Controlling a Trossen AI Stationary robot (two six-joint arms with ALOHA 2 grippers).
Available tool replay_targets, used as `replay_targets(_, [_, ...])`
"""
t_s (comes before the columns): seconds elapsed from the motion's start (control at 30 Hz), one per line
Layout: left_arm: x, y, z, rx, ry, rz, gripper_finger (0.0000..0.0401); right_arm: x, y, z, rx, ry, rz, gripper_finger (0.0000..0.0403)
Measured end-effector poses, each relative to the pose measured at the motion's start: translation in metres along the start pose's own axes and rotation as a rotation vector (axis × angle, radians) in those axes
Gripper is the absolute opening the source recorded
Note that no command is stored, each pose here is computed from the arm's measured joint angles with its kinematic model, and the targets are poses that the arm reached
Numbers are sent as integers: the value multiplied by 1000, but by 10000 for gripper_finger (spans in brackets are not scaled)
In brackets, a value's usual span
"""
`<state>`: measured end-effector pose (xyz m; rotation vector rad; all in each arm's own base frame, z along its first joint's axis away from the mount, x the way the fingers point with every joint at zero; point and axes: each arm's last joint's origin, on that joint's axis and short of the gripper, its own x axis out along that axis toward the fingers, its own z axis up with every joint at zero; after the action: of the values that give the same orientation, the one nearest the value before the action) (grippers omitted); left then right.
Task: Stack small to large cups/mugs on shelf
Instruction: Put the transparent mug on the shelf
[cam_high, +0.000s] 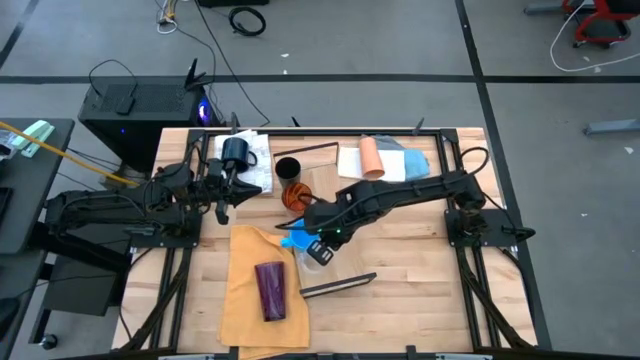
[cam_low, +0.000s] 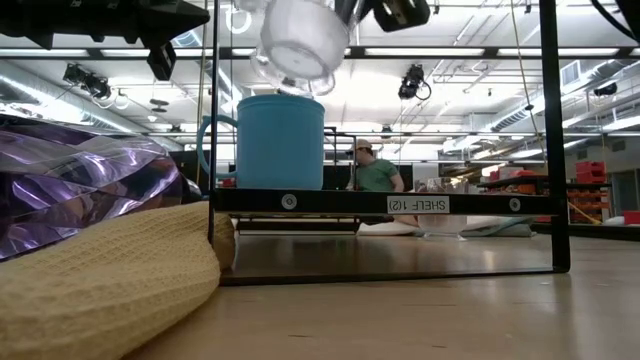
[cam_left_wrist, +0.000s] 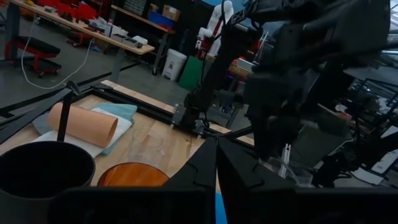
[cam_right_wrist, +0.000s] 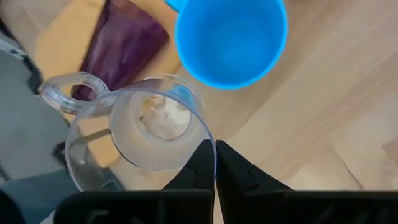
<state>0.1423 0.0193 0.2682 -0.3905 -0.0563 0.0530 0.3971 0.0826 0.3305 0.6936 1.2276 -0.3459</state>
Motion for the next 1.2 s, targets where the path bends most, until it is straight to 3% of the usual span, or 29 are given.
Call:
replay_targets(0.23, [0,0,0,-1,-1,-1,28,21,5,-2,-16,61,-24,8])
replay_targets(1.2, [0,0,0,-1,-2,-2,23,51,10,-1,-27,107,-41,9])
